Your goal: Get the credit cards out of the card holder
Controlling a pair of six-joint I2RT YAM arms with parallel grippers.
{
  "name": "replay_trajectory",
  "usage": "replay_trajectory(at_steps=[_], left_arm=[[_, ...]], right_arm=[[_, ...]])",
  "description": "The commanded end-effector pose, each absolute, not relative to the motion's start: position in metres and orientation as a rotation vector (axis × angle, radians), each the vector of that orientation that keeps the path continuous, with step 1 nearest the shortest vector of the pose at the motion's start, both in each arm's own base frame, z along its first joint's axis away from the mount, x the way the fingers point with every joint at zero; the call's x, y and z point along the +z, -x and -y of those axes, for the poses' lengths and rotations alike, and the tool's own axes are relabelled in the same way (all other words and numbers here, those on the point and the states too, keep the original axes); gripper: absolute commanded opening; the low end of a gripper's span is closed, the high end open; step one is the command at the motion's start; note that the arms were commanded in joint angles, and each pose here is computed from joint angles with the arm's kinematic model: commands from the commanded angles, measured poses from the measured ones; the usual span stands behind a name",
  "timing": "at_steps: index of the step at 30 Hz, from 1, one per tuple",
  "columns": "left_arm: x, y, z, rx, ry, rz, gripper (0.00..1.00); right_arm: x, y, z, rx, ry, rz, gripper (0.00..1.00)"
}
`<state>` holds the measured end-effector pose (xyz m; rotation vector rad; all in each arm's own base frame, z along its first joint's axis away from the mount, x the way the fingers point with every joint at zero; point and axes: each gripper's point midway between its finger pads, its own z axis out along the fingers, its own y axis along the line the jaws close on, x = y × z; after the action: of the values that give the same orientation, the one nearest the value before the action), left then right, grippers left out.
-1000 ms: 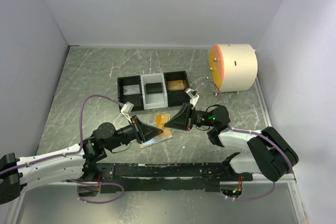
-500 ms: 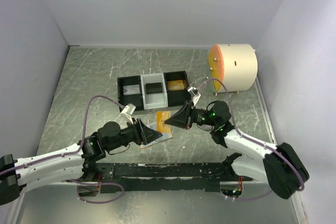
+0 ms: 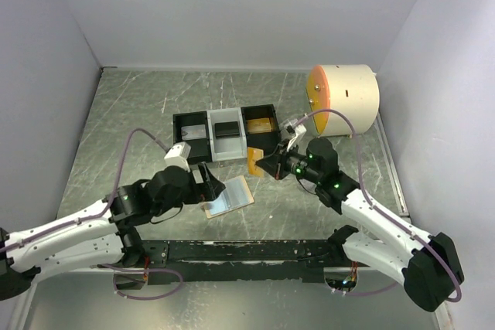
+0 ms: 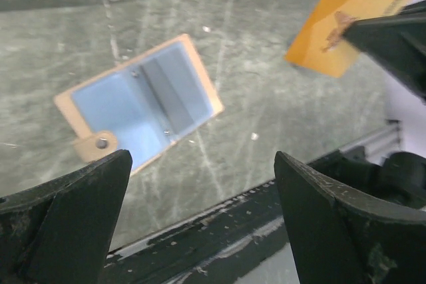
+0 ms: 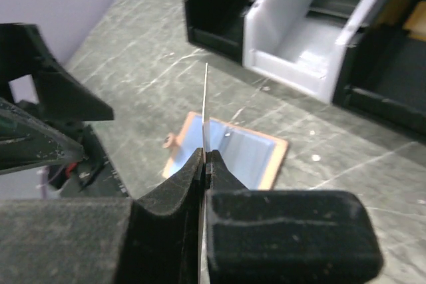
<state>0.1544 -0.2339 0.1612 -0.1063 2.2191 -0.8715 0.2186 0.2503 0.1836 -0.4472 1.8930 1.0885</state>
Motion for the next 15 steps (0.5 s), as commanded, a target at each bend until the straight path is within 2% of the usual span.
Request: replay_trajectory(at_steps=[1, 7, 12, 15], left_arm=[[0.146, -0.170, 0.204, -0.519, 0.061, -2.294, 1.00], [0.135, -0.205, 0.184, -0.306, 0.043, -2.400, 1.00], [0.154, -0.234, 0.144, -0.295, 0.162, -2.362, 1.00], [0.164, -0.242, 0.108, -0.174, 0.236, -2.324, 1.00]], right_arm=[[0.183, -0.247, -0.230, 0.797, 0.497, -1.889, 0.00], [0.185, -0.274, -0.217, 0.473, 0.584, -1.832, 0.00], [0.177, -0.287, -0.220, 0.293, 0.795, -1.808, 0.00], [0.173, -0.301, -0.215, 0.160, 0.846, -1.817, 0.00]])
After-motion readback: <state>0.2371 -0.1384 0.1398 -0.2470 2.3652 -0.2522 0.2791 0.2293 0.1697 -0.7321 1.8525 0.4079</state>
